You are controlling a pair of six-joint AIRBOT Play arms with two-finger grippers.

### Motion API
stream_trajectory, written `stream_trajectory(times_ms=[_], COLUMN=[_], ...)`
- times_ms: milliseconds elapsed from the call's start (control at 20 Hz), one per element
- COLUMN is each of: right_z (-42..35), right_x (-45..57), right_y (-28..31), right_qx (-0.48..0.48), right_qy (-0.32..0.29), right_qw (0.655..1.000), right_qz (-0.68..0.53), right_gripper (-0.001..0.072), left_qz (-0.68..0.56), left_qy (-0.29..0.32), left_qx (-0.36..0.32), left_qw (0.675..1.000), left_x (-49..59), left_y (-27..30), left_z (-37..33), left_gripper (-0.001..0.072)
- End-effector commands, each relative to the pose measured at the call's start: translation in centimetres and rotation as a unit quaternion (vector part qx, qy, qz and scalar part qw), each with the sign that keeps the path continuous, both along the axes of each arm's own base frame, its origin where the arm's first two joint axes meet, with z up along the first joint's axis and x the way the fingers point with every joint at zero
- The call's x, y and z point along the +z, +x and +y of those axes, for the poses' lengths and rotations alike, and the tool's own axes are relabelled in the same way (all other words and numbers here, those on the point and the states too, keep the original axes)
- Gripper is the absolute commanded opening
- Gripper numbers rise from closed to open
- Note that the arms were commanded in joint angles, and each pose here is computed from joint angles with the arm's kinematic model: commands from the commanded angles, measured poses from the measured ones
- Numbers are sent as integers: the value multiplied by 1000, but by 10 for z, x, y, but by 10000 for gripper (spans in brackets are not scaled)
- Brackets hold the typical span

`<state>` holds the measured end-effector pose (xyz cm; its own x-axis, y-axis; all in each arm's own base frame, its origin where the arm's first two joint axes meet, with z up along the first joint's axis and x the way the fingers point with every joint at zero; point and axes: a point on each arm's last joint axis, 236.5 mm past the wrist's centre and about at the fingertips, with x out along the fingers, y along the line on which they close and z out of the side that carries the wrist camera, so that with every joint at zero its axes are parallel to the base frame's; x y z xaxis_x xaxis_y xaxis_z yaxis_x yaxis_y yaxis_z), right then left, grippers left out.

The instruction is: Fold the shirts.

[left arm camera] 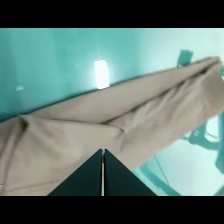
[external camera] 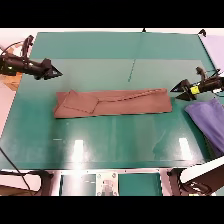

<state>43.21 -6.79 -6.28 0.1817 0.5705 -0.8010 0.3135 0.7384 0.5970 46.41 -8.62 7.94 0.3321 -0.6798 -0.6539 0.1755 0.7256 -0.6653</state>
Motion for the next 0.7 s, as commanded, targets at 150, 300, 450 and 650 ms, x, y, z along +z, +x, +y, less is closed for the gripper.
stream_trajectory(times_ms=[150,300,450,650], right_z=[38,47,49,50], right_x=[-49,-57,-48,19], right_y=[-16,-7,-2,-4], right_qx=[74,85,97,136], right_qy=[40,30,29,26], right_qw=[996,996,995,990], right_qz=[36,20,9,-27], right_gripper=[603,156,14,13], left_qz=[12,1,-36,-71], left_qy=[-6,-3,3,11], left_qx=[-62,-94,-108,-123], left_qw=[998,996,994,990], left_x=[3,4,5,-33], left_y=[-18,-24,-20,-11], left_z=[-53,-90,-135,-217], left_gripper=[25,25,25,23])
